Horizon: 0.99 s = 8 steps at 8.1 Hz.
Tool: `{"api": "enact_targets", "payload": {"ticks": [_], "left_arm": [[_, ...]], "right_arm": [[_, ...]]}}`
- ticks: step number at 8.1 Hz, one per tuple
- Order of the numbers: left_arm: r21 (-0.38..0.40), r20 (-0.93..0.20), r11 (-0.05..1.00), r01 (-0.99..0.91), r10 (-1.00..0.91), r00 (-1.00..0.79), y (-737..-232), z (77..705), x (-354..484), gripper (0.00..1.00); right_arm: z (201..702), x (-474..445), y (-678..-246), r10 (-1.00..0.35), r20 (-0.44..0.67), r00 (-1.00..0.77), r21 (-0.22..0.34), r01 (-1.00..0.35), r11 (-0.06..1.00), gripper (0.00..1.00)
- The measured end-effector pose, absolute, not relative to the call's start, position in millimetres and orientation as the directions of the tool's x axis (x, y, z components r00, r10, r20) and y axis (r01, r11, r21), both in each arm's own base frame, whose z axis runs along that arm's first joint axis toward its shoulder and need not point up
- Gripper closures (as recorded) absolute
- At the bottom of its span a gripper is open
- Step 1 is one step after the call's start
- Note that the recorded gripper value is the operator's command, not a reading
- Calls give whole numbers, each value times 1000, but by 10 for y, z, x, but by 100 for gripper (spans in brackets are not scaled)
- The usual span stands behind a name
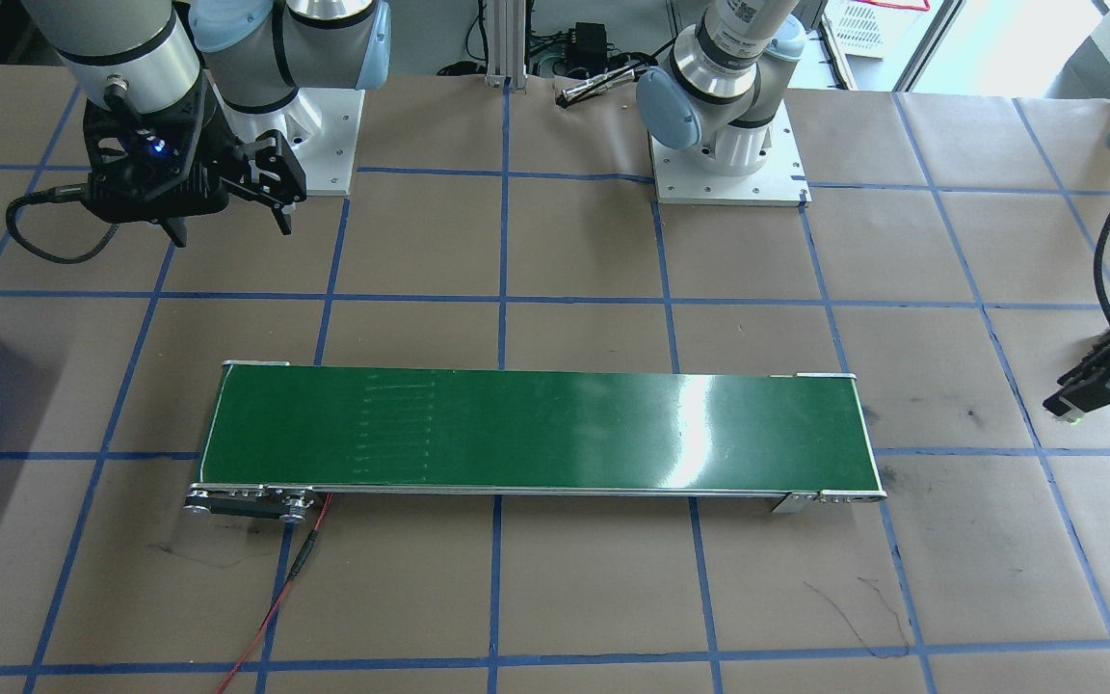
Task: Move button from left to right
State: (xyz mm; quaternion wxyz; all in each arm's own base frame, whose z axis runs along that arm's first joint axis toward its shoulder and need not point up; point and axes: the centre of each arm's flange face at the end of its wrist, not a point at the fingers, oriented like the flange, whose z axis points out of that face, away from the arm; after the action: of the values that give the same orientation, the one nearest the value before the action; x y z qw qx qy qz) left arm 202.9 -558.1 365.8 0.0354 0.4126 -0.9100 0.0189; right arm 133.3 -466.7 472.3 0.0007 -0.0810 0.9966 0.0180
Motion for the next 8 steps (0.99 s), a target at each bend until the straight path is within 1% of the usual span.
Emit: {"api": "enact_targets", "payload": {"ticks": [2,5,6,7,8], "left_arm": [[83,79,484,-871,-875,-478,-5711,3691,1202,78],[224,67,303,-926,-953,-296,-5794,3476,428,79],[259,42,269,-928,-963,-268,-5751,3293,303,79],[271,31,258,-927,-965,-259,-5699,3101,236,79],[266,35,258,-929,-966,-258,-5654,2912,204,79]], "right_arm": [[4723,1333,-4667,-160,-4,-987,36,-160,986,0],[4722,1329,-4668,-160,-4,-987,36,-160,986,0],[4722,1328,-4668,-160,-4,-987,36,-160,986,0],[4722,1327,-4669,-160,-4,-987,36,-160,986,0],[4722,1326,-4669,-160,-4,-987,36,-160,986,0]]}}
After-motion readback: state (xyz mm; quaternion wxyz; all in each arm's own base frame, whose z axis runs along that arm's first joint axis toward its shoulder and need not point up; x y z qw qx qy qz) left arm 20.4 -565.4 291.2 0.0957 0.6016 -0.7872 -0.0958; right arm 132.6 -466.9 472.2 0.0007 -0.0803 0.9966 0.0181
